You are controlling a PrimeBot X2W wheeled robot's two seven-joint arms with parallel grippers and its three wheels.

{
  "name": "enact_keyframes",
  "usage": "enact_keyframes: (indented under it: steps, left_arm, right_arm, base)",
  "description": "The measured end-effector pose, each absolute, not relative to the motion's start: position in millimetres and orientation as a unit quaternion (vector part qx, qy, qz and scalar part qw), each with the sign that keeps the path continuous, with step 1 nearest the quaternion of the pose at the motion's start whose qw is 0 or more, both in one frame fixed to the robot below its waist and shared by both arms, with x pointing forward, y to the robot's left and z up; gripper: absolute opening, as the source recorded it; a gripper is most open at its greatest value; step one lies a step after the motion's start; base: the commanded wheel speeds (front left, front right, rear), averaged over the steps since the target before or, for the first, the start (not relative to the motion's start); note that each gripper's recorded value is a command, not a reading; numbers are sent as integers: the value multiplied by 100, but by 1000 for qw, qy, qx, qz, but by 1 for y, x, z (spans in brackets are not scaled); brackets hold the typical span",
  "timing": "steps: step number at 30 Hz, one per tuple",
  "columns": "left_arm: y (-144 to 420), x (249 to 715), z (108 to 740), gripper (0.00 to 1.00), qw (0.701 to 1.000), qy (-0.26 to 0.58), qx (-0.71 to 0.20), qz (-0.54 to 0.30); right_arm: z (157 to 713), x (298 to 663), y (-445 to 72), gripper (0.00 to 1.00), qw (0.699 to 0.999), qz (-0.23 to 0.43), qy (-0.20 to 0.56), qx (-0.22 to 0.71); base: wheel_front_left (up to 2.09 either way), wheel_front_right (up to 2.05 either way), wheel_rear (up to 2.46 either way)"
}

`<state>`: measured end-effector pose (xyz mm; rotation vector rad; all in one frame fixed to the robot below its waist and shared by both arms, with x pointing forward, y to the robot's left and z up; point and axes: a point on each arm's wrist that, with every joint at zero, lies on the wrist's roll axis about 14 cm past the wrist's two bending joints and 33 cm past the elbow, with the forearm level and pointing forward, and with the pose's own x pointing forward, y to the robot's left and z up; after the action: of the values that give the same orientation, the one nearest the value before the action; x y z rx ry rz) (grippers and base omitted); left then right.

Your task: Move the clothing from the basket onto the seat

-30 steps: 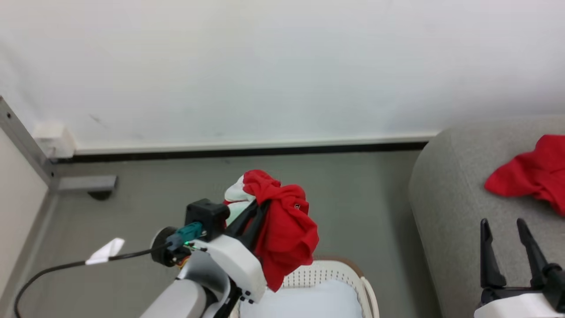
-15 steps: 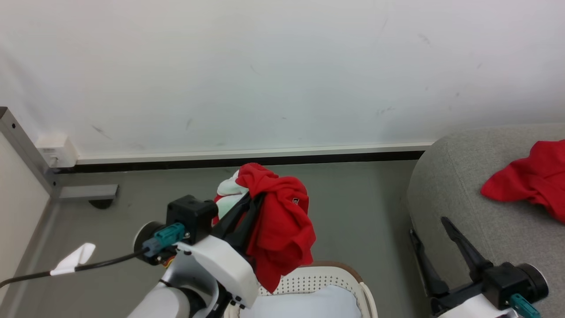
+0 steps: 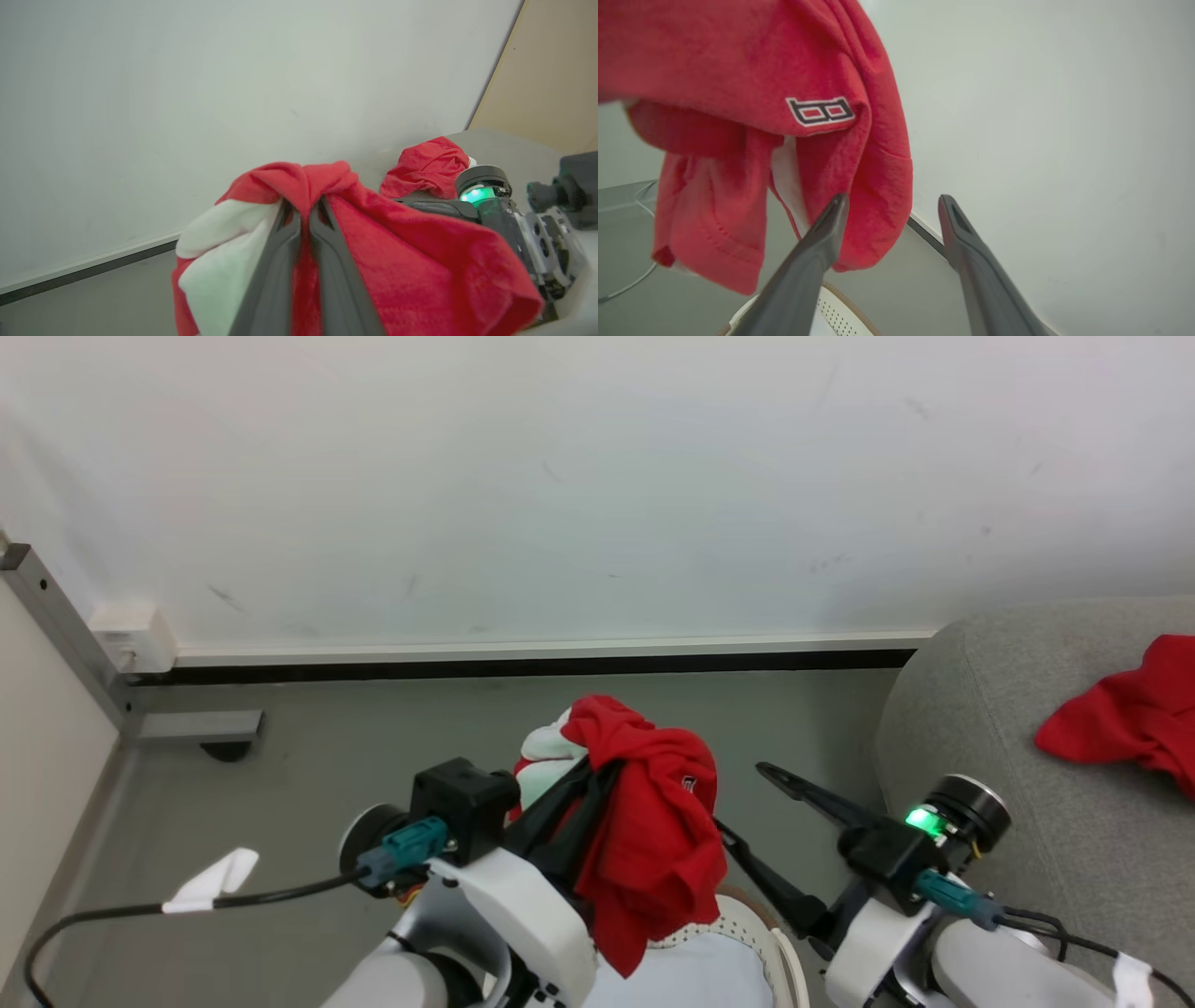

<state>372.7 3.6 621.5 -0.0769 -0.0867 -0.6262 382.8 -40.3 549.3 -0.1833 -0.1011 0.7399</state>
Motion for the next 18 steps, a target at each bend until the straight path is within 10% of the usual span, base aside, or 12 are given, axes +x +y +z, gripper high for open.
enact_keyframes:
  steps: [14, 15, 16, 18]
  left_arm:
    - [-16, 360, 619, 0, 938, -33, -45, -342]
    - [-17, 358, 619, 0, 938, -32, -46, -343]
    - [-17, 357, 619, 0, 937, -32, -46, -344]
    - [-17, 357, 619, 0, 937, -32, -48, -343]
  right_arm:
    - [540, 385, 4, 100, 891, 436, -20, -127]
    - [538, 384, 6, 85, 891, 437, -17, -121]
    - [537, 383, 8, 0, 891, 440, -13, -116]
    - [537, 383, 12, 0, 891, 442, -8, -104]
  base:
    - [0, 0, 0]
    - [0, 0, 0]
    - [0, 0, 0]
    - [0, 0, 0]
